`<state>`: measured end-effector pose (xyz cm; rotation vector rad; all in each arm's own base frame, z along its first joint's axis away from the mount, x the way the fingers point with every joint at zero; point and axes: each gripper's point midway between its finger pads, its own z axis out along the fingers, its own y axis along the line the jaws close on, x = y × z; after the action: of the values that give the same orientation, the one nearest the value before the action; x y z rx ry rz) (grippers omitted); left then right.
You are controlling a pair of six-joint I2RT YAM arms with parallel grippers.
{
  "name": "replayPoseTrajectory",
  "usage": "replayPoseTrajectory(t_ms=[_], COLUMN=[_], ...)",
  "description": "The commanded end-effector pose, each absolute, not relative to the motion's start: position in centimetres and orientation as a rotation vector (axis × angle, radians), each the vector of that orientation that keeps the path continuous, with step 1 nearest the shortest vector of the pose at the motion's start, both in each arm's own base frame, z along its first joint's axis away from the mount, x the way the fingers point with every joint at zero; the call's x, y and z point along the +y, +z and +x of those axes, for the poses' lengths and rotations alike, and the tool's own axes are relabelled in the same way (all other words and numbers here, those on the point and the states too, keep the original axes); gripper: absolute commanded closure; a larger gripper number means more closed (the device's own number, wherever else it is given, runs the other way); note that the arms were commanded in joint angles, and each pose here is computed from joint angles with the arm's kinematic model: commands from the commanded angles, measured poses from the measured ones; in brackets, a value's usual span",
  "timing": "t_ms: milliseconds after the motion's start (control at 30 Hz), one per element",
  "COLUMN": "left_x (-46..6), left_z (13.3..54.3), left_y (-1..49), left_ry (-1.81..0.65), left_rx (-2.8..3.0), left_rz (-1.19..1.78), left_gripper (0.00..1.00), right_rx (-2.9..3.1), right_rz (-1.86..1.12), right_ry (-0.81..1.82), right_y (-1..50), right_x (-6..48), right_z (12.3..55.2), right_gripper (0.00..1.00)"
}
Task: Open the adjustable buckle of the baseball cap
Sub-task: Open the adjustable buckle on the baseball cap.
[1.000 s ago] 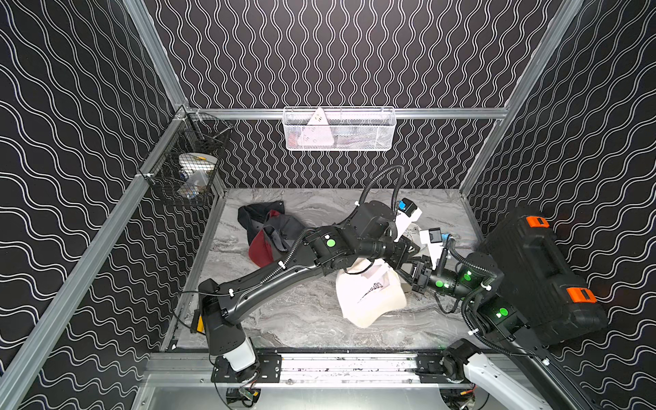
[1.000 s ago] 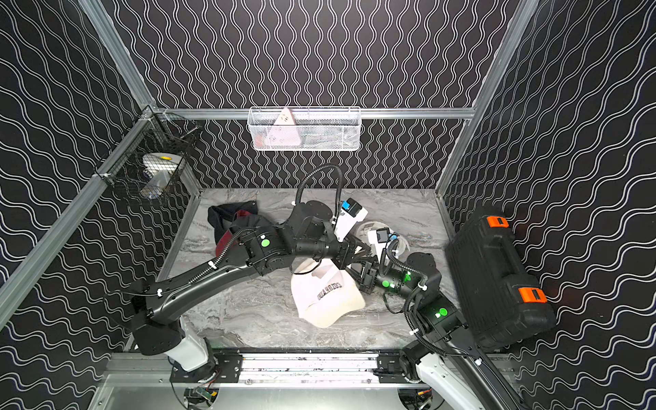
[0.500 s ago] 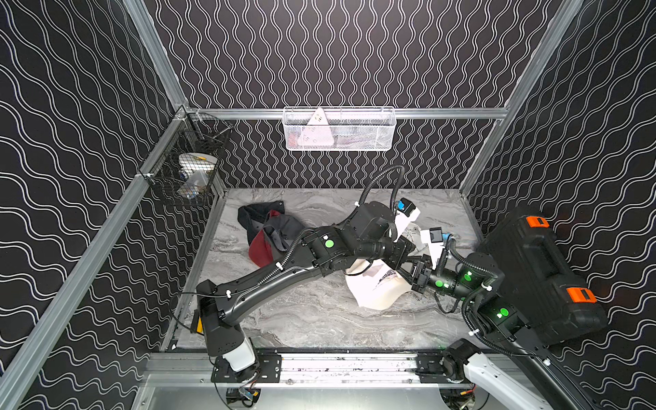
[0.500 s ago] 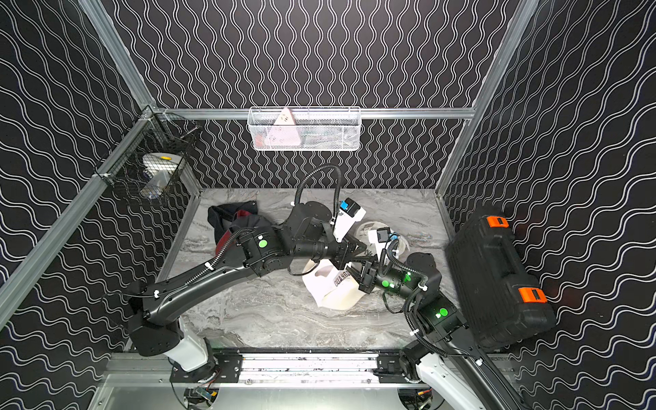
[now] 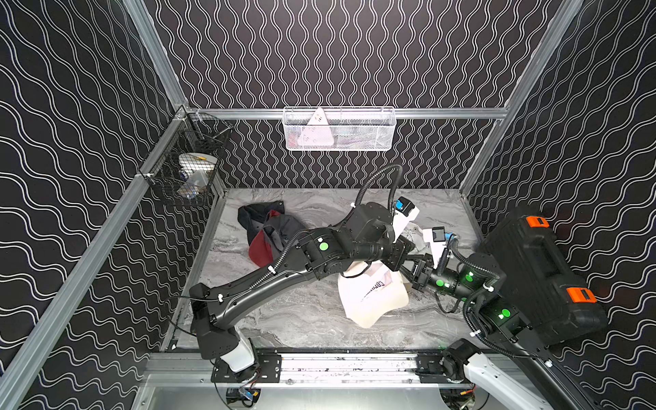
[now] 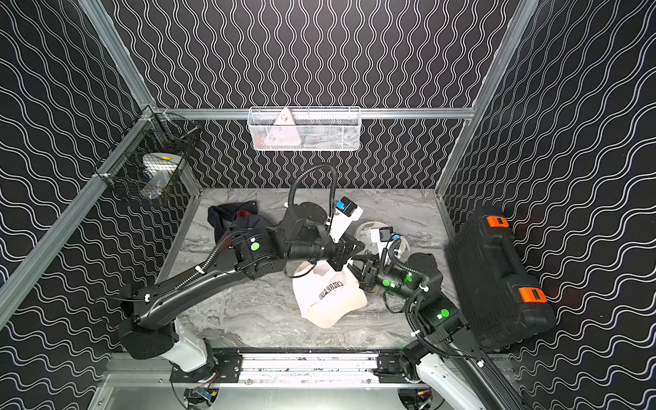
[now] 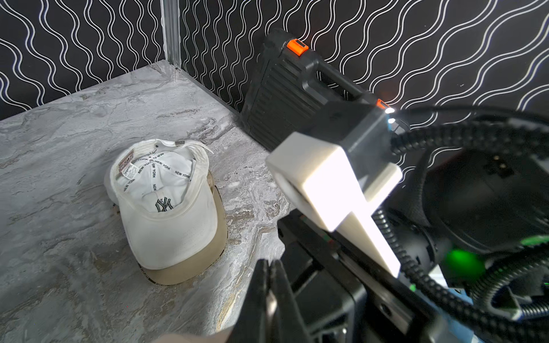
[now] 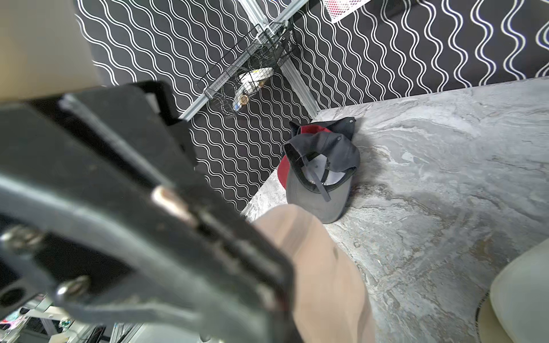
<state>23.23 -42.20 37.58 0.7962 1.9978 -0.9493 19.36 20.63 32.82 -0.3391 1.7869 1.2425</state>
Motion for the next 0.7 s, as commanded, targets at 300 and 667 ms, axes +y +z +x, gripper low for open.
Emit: replayPoseTrajectory(t_ms=[300,667], left_x=[-41.4,-39.9], left_z=[22.6,21.9], left_y=[37.7,36.7], left_ry=[-0.935,-0.918], left_rx=[1.985,1.996], left_rz=[0.796,0.779], left_gripper=[1.0,1.0], right_rx=[1.768,1.759], right_rz=[-0.305,-0.222], right_ry=[1.218,1.209], right_y=[33.4,33.7], right_x=[20.1,19.3], right_z=[19.6,19.9], right_gripper=[1.0,1.0])
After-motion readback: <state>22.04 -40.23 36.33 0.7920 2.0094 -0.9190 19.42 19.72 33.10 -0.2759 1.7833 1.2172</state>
